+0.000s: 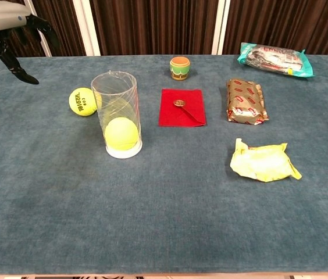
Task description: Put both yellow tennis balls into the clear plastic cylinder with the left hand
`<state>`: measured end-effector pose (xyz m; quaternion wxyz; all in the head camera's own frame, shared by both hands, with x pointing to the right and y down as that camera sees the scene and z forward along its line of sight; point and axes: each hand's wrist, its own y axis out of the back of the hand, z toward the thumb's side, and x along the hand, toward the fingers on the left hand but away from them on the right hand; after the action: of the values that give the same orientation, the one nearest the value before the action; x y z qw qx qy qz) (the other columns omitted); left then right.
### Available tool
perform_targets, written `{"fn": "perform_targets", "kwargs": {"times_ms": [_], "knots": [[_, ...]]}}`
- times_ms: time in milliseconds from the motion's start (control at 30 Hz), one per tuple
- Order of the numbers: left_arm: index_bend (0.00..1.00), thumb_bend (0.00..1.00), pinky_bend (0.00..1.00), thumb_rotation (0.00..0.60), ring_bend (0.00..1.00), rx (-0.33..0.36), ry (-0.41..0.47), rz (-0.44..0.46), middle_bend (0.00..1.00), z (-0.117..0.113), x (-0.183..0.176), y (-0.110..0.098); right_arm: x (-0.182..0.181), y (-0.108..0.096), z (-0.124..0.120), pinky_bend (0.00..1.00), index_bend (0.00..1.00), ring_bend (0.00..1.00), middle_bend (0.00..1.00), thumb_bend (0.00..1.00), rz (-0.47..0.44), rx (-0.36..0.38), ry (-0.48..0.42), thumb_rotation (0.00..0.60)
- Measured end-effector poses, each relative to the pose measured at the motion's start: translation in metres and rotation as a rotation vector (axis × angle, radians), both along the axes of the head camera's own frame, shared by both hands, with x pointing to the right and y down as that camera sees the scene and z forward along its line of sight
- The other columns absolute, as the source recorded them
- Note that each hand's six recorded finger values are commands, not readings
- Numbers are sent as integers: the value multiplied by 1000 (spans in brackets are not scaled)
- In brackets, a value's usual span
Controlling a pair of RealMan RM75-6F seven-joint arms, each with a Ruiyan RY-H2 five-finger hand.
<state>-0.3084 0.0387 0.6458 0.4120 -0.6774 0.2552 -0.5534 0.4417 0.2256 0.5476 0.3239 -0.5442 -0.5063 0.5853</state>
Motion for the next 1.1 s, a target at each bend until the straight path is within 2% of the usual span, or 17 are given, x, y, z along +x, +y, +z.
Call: {"fn": "perform_targets", "kwargs": {"times_ms": [567,1100], "knots": [[267,73,270,600,192,-60,-39,39,209,58,21,-18,9,-5,18,87,0,49,0,336,35,-36,41,600],[258,75,282,600,192,-107,-77,90,193,103,46,-17,16,-6,22,87,0,50,0,335,56,-43,76,600]]}}
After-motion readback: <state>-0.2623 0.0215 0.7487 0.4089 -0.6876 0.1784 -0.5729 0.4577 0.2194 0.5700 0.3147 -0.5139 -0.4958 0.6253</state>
